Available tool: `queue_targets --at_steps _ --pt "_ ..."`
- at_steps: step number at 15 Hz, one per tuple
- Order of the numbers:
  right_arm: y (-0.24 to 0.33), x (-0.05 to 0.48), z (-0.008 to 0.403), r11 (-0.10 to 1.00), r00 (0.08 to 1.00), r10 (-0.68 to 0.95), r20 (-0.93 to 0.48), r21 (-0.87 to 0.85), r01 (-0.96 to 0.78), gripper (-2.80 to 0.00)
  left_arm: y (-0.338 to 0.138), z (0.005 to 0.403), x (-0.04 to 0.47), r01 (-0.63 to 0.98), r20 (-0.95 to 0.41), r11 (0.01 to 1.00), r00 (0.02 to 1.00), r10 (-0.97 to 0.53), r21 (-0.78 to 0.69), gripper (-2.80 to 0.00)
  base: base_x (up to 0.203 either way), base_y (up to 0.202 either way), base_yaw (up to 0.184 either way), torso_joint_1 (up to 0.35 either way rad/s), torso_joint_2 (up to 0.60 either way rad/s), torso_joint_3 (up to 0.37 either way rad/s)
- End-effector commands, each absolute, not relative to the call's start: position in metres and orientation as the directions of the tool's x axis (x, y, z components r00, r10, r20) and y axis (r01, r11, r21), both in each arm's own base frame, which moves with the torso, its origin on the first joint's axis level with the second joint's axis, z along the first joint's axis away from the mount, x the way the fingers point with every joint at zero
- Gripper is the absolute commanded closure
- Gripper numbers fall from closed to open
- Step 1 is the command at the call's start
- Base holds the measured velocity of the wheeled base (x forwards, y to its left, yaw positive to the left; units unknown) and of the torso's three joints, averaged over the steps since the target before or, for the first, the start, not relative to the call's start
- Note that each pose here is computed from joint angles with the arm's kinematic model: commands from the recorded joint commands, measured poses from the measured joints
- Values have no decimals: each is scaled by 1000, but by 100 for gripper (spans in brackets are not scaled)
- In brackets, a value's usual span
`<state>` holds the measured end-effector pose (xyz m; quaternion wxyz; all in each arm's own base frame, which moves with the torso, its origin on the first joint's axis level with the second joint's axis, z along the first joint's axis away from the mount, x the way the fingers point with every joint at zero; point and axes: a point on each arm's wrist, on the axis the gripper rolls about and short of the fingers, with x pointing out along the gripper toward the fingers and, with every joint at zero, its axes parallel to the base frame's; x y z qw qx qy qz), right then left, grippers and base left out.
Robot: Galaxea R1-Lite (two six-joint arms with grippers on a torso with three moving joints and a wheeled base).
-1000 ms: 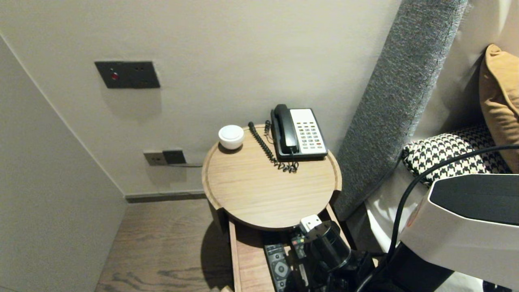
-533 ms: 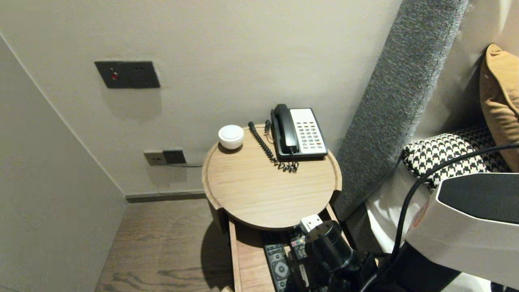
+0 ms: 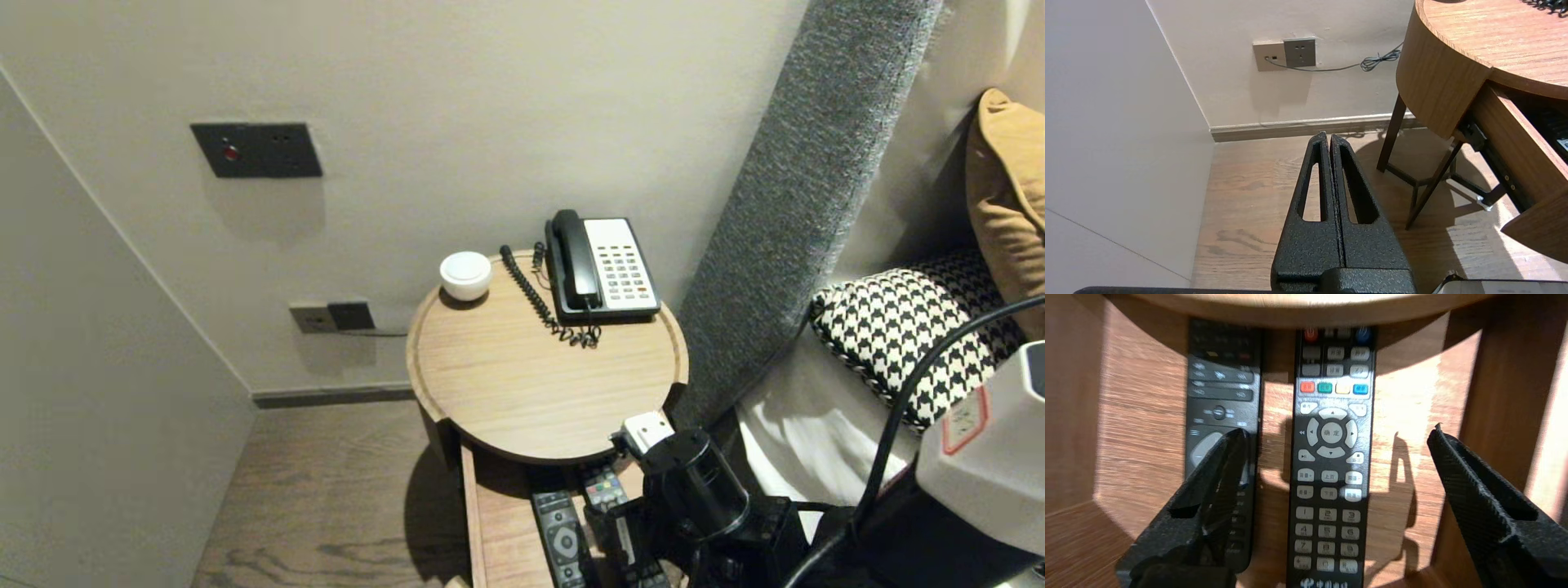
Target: Put the remote controls on the table in the drawer one by one, then close the nightstand drawer
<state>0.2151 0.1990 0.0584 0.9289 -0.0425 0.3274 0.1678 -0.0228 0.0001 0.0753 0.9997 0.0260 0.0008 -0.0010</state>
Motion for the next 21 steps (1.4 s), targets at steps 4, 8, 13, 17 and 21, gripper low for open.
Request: queue_targets --at_steps 4,8,13,17,21 --pt "180 199 102 941 781 315 -539 70 -331 -280 0 75 -23 2 -2 999 1000 -2 52 0 0 0 0 0 0 0" --pt "163 184 115 947 775 291 -560 57 -315 -280 0 75 -23 2 -2 999 1000 -2 52 0 0 0 0 0 0 0" --pt "136 166 142 969 806 220 -550 31 -244 0 0 75 -23 2 -2 999 1000 -2 52 0 0 0 0 0 0 0" --pt "108 163 162 989 821 139 -554 31 -147 0 0 75 -23 2 -2 999 1000 -2 52 0 0 0 0 0 0 0" --pt "88 162 161 997 824 74 -562 57 -50 0 0 75 -23 2 -2 999 1000 -2 52 0 0 0 0 0 0 0"
